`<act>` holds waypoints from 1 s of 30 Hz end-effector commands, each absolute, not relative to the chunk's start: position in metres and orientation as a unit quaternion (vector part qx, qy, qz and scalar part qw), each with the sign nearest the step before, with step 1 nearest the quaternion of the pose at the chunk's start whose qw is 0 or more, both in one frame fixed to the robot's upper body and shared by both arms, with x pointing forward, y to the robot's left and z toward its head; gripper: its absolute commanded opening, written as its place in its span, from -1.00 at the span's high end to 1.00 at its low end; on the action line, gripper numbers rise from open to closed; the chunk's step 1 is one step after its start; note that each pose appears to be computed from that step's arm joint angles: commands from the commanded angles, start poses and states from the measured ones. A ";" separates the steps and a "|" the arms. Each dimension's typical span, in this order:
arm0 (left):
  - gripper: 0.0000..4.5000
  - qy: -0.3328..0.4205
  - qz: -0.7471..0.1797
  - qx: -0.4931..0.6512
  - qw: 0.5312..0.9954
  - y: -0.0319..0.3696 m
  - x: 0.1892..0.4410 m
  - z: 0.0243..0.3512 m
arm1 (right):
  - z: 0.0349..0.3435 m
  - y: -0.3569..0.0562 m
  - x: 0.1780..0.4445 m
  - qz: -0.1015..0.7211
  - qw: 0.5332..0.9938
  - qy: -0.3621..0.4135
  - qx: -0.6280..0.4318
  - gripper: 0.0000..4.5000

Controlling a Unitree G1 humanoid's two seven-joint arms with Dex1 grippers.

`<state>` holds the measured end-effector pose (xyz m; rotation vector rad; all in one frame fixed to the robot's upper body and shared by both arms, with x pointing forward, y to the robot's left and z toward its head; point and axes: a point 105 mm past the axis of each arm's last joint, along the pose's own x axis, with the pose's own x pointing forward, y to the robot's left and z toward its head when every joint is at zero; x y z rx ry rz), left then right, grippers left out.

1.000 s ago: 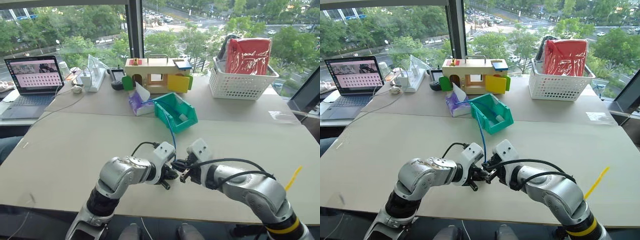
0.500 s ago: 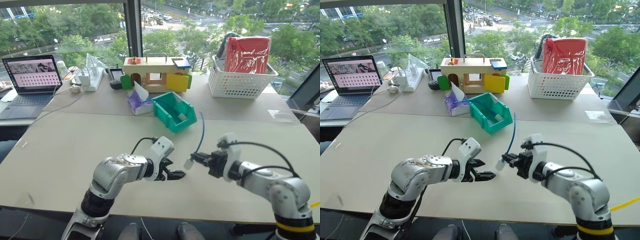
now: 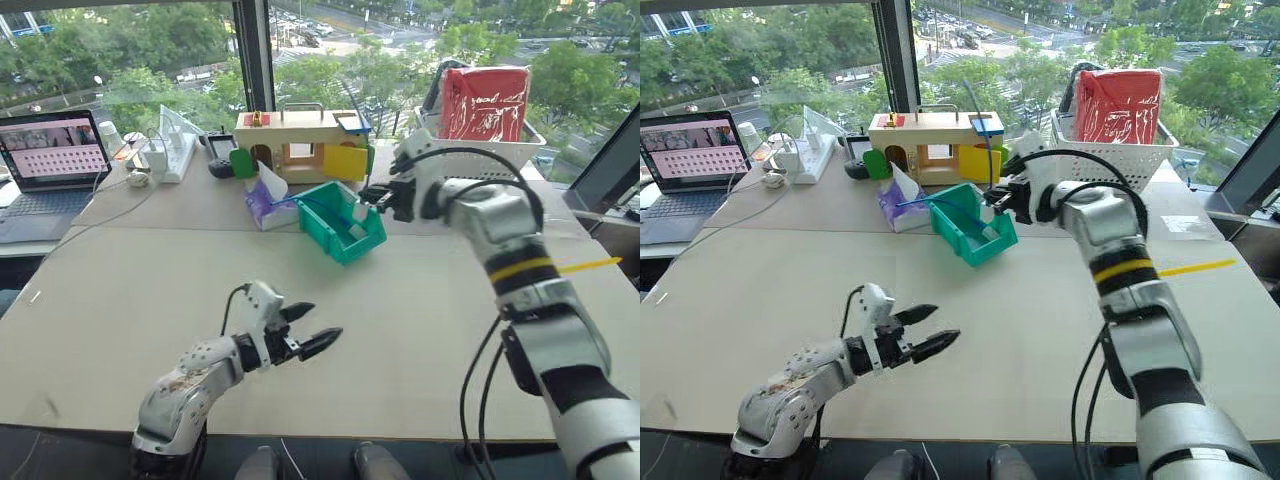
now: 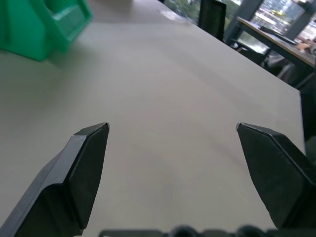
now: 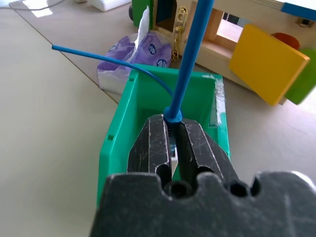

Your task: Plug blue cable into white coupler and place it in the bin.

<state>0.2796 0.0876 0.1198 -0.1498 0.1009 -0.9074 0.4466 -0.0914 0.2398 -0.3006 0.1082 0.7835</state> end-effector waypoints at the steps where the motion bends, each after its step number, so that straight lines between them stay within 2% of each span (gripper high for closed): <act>1: -1.00 -0.012 -0.402 -0.054 0.914 0.101 0.284 0.134 | 0.235 -0.098 0.460 0.363 0.913 0.044 -0.179 0.57; 4: -1.00 -0.030 -0.384 -0.043 0.922 0.106 0.285 0.136 | 0.228 -0.096 0.463 0.365 0.913 0.049 -0.177 0.16; 7: -1.00 -0.047 -0.364 -0.049 0.929 0.112 0.287 0.142 | 0.235 -0.093 0.465 0.366 0.914 0.035 -0.171 -0.29; 11: -1.00 -0.053 -0.346 -0.049 0.936 0.119 0.291 0.143 | 0.267 -0.104 0.464 0.359 0.922 -0.009 -0.141 -0.92; 12: -1.00 -0.055 -0.341 -0.043 0.938 0.121 0.293 0.143 | 0.275 -0.111 0.463 0.360 0.924 -0.017 -0.131 -0.98; 15: -1.00 -0.056 -0.320 -0.020 0.945 0.128 0.299 0.142 | 0.292 -0.130 0.455 0.368 0.923 -0.041 -0.108 -0.98; 18: -1.00 -0.054 -0.305 0.007 0.951 0.136 0.306 0.141 | 0.294 -0.155 0.429 0.394 0.912 -0.071 -0.093 -0.98; 21: -1.00 -0.047 -0.309 0.036 0.949 0.141 0.314 0.138 | 0.268 -0.179 0.384 0.396 0.910 -0.087 -0.089 -0.98; 25: -1.00 -0.034 -0.314 0.022 0.948 0.142 0.326 0.139 | 0.215 -0.204 0.339 0.330 0.940 -0.053 -0.068 -0.98; 30: -1.00 -0.012 -0.339 0.036 0.940 0.136 0.337 0.130 | 0.167 -0.207 0.313 0.260 0.964 -0.031 -0.035 -0.98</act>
